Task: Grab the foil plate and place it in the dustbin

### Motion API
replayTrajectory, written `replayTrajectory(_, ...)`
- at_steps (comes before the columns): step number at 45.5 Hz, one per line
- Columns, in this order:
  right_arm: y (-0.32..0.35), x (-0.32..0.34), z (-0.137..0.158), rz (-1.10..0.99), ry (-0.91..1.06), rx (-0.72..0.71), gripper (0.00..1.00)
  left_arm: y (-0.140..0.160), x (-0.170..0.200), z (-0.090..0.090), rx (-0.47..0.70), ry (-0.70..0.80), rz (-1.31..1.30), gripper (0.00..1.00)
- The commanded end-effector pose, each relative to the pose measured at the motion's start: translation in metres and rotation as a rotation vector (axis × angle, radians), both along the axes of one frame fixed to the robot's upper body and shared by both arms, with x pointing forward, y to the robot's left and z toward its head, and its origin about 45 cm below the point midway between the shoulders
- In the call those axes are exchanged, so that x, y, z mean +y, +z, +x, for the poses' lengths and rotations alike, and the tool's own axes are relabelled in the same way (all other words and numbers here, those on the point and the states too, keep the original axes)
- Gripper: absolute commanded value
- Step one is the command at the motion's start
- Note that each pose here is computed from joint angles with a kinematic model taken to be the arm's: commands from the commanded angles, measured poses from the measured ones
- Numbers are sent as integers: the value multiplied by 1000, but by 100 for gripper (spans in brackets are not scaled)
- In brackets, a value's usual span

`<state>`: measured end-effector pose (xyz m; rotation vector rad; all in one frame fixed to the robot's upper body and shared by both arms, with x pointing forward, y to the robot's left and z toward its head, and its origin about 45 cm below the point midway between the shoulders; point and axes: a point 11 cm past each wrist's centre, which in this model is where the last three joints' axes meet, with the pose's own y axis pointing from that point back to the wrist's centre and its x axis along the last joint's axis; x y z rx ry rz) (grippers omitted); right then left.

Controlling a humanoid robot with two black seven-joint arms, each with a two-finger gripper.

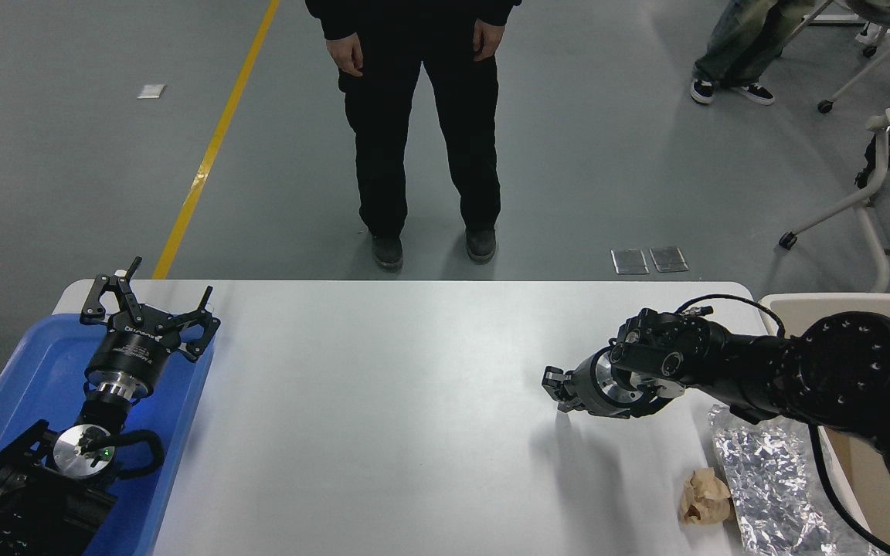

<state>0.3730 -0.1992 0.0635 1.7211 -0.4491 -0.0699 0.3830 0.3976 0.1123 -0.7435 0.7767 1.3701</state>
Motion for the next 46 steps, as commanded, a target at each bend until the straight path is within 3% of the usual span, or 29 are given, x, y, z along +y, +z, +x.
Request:
replayTrajectory(1, 2, 3, 1, 7, 0, -1, 0, 0, 0, 0, -1, 1, 1, 99)
replayTrajectory(46, 9, 19, -3, 43, 21, 20, 0, 0, 0, 0, 0, 1, 1, 99)
